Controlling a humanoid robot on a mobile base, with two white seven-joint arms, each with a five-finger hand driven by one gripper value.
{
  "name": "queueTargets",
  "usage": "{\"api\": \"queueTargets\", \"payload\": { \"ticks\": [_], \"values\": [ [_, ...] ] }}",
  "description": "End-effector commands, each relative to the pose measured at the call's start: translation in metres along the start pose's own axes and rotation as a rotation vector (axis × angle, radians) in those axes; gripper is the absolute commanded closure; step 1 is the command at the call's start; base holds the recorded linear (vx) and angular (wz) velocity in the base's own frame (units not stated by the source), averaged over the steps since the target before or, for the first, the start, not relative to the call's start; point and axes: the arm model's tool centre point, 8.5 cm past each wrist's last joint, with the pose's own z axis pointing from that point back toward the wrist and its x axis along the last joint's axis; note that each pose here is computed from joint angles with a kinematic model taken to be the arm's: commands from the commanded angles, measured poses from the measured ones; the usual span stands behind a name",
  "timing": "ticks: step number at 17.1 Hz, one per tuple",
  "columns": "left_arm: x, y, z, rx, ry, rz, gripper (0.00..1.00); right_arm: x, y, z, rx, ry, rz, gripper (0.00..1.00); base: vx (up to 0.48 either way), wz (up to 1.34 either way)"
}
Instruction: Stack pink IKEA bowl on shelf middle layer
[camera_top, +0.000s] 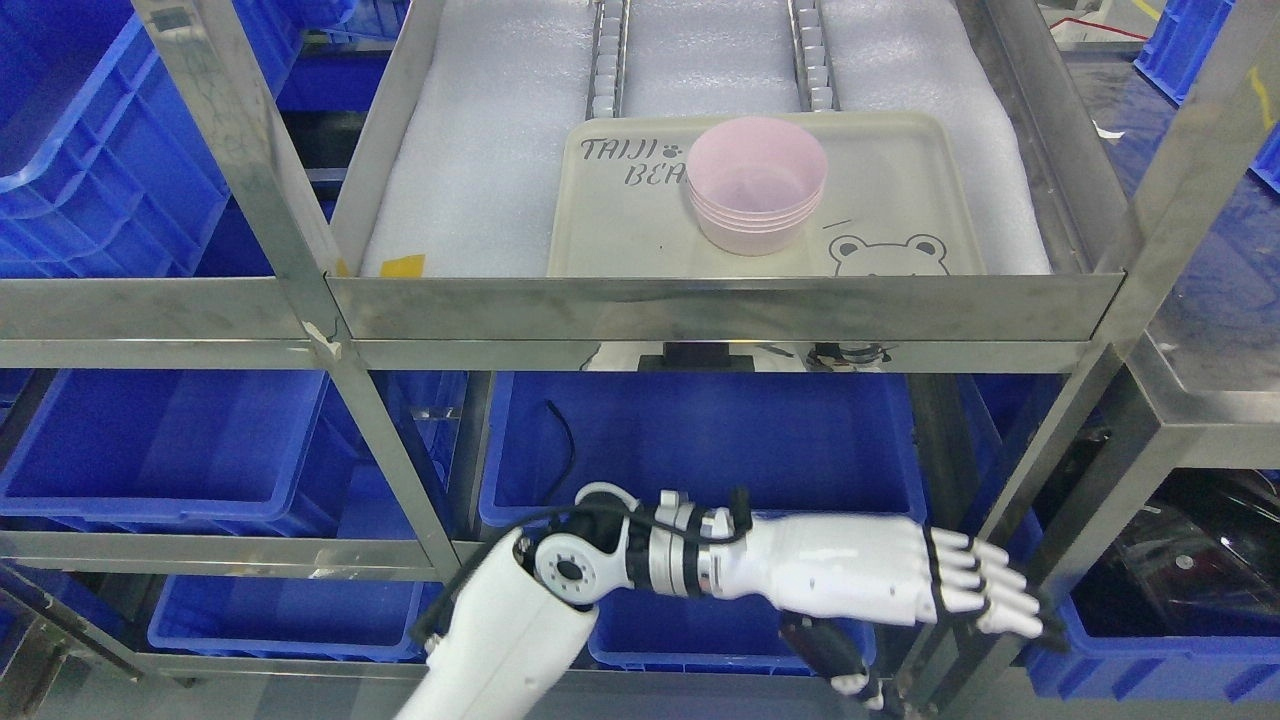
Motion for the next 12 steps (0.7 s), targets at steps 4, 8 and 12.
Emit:
{"api": "queueTargets", "payload": {
  "ticks": [4,8,12],
  "values": [
    [-0.013,-0.121,0.075,0.302,0.279,0.377,0.00,0.006,-0.011,-0.003,-0.017,-0.017,0.003,0.00,0.000,0.00],
    [-0.040,-0.123,0.161,0.673,0.535,0.405,0.00,0.006,-0.011,-0.003,-0.017,-0.017,0.003,0.00,0.000,0.00],
    [-0.045,-0.108,0.196,0.967,0.662,0.384,0.00,0.006,-0.011,-0.003,-0.017,-0.017,0.001,0.00,0.000,0.01]
  ]
}}
